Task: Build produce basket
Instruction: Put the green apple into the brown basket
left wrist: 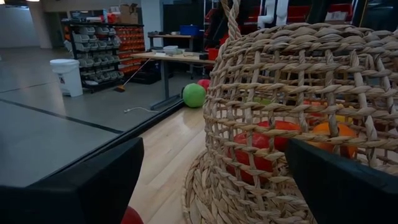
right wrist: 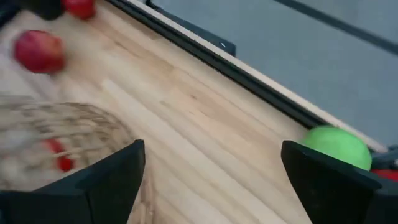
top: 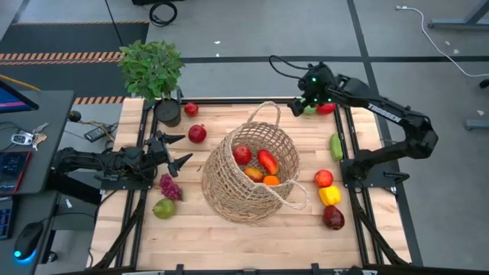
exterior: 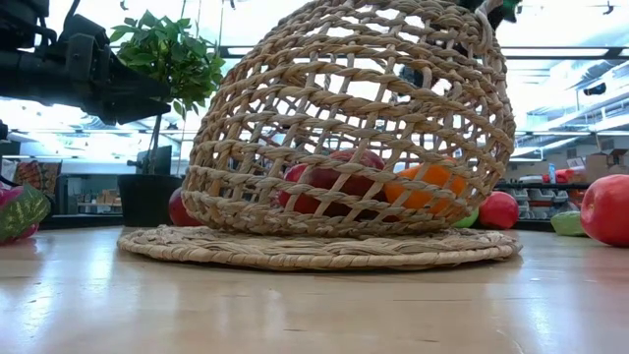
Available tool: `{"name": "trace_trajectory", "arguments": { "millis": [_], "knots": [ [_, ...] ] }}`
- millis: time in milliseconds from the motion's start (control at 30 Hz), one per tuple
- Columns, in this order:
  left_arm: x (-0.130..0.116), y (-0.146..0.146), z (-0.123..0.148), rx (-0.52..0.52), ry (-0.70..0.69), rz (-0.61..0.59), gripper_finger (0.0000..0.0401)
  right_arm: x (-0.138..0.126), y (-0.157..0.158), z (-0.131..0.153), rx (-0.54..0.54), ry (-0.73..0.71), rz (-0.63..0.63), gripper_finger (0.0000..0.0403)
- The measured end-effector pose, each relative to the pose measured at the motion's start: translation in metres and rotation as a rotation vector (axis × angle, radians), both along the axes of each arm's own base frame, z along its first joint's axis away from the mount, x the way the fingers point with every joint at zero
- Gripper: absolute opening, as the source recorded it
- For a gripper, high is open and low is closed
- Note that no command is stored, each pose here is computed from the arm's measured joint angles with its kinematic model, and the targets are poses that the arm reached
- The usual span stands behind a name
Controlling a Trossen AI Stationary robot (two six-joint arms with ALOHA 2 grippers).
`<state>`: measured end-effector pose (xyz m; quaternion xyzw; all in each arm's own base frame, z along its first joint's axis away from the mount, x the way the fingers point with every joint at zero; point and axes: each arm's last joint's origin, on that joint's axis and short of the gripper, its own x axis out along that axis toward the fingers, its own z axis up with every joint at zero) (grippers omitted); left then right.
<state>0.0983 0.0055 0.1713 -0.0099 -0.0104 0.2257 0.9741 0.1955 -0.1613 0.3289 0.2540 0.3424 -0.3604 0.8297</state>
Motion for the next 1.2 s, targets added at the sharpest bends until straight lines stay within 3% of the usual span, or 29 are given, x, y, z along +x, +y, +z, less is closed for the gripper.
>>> {"name": "trace_trajectory", "arguments": {
  "millis": [167, 333, 567, 733, 1200],
  "knots": [
    [0.000, 0.000, 0.000, 0.000, 0.000, 0.000, 0.0398, -0.002, -0.023, -0.016, 0.057, -0.021, -0.131, 0.0394],
    [0.000, 0.000, 0.000, 0.000, 0.000, 0.000, 0.0398, 0.004, -0.035, -0.026, 0.204, -0.063, -0.237, 0.0396],
    [0.000, 0.000, 0.000, 0.000, 0.000, 0.000, 0.0398, 0.017, -0.042, -0.041, 0.304, 0.048, -0.311, 0.0396],
    [0.000, 0.000, 0.000, 0.000, 0.000, 0.000, 0.0398, 0.018, -0.068, -0.053, 0.271, 0.108, -0.331, 0.0396],
    [0.000, 0.000, 0.000, 0.000, 0.000, 0.000, 0.0398, -0.011, -0.138, -0.090, 0.193, 0.292, -0.310, 0.0396]
  ]
}}
